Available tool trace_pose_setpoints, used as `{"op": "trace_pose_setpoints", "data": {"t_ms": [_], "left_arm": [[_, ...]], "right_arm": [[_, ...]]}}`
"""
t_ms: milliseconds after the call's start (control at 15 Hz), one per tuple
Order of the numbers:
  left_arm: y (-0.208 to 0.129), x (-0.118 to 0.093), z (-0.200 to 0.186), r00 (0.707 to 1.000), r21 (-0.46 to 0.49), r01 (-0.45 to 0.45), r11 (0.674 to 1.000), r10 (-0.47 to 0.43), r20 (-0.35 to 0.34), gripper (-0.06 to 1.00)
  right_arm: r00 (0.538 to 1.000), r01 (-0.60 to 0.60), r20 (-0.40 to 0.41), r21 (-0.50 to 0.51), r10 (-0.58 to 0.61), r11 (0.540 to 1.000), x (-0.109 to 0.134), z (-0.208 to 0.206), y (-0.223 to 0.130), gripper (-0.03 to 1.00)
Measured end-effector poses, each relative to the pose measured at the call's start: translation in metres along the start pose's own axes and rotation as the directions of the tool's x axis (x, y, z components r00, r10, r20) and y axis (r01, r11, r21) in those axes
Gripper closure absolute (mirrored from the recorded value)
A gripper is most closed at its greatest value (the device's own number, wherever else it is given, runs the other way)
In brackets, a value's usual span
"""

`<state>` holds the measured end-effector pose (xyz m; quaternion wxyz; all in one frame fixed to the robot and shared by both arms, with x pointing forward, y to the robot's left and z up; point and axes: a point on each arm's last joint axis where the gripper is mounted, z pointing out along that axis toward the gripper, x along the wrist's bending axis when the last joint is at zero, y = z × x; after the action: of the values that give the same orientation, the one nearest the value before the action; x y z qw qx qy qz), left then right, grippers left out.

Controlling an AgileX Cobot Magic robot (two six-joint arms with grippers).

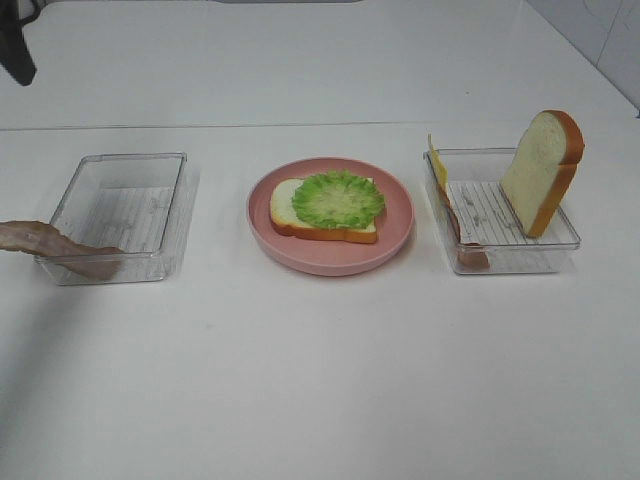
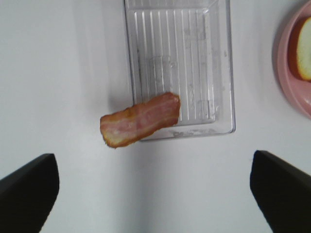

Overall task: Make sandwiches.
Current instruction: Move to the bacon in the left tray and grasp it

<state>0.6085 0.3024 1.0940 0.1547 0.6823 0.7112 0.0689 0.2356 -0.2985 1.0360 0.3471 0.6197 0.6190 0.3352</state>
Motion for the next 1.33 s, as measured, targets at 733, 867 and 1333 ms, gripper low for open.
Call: {"op": "trace_pose_setpoints", "data": {"t_ms": [733,867,1333], "left_arm": [[-0.052,0.058,0.04,0.982,0.027,0.084,0.996,-0.088,0.167,-0.05],[-0.051,0.059,0.046,0.981,0.036,0.081,0.996,-0.087,0.175,-0.05],[-0.047,0.066,0.084,0.977,0.093,0.091,0.991,-0.107,0.186,-0.05]], "right_arm": [[1.0,0.0,0.0,0.0,0.0,1.0,0.0,0.0,0.0,0.01],[1.0,0.0,0.0,0.0,0.0,1.0,0.0,0.0,0.0,0.01],[1.0,0.0,0.0,0.0,0.0,1.0,0.0,0.0,0.0,0.01]]}}
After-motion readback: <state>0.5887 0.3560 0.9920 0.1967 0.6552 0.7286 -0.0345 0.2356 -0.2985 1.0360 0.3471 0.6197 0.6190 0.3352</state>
